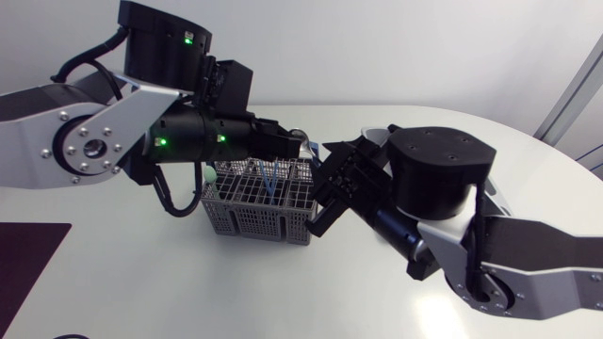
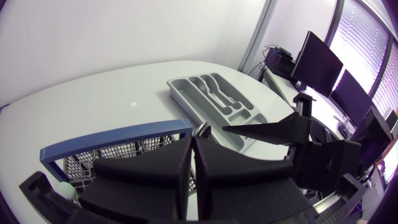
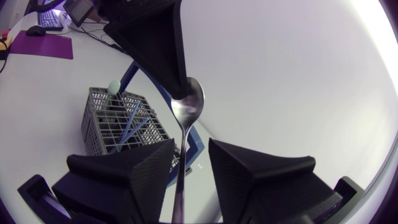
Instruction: Unload the cutlery basket into the drawer organizer.
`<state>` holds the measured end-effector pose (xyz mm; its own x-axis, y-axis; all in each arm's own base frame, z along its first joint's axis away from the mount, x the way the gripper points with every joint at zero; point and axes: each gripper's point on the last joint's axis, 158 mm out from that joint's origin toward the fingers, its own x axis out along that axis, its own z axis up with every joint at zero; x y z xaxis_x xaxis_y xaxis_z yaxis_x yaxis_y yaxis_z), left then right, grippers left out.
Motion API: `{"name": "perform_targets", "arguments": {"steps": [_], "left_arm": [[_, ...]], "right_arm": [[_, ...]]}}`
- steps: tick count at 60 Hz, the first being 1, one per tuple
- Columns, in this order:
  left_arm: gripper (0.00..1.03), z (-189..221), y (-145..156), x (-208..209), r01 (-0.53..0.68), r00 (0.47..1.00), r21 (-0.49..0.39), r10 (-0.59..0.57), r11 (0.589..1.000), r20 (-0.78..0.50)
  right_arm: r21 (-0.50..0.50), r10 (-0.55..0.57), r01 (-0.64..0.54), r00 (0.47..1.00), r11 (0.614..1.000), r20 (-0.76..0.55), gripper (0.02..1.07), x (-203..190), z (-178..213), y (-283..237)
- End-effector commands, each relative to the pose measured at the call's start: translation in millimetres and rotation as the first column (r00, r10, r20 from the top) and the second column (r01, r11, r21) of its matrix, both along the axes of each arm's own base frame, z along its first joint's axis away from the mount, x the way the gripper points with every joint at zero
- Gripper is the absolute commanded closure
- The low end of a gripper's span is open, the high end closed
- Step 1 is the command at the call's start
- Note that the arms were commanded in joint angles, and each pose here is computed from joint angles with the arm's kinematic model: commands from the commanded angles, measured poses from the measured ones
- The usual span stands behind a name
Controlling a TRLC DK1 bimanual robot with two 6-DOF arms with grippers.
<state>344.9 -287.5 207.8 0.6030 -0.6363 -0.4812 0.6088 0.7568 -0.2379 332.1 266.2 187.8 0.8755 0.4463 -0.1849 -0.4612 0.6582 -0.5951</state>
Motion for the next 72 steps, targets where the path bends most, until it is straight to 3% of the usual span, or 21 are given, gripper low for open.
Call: {"name": "perform_targets", "arguments": {"steps": [1, 6, 17, 25, 35, 72], "left_arm": [[1.0, 8.0, -1.1, 6.4, -0.018, 1.0, -0.03, 0.018, 0.999, -0.011], [1.0, 6.3, -1.1, 6.1, -0.017, 1.0, -0.028, 0.017, 0.999, -0.015], [1.0, 3.2, -1.7, 5.2, -0.015, 1.0, -0.025, 0.015, 1.0, -0.023], [1.0, 3.6, -2.8, 4.3, -0.013, 1.0, -0.026, 0.012, 1.0, -0.024], [1.0, 3.0, -2.7, 3.7, -0.012, 1.0, -0.025, 0.012, 1.0, -0.029], [1.0, 1.8, -9.2, -1.6, 0.01, 0.999, -0.026, -0.01, 1.0, -0.034]], "right_arm": [[-0.006, -0.003, 0.004, 1.0, 1.0, 0.016, 0.71, 1.4, 1.1, 2.5], [-0.008, -0.003, 0.003, 1.0, 1.0, 0.017, 0.71, 0.7, 1.0, 4.0], [-0.016, 0.009, -0.008, 1.0, 1.0, 0.017, 0.84, -3.6, -1.0, 7.7], [-0.02, 0.009, -0.009, 1.0, 1.0, 0.016, 0.84, -4.3, -2.2, 8.6], [-0.024, 0.014, -0.014, 1.0, 1.0, 0.016, 0.97, -5.7, -2.9, 9.9], [-0.041, 0.015, -0.015, 1.0, 0.999, 0.006, 1.02, -7.7, -12.0, 7.6]]}}
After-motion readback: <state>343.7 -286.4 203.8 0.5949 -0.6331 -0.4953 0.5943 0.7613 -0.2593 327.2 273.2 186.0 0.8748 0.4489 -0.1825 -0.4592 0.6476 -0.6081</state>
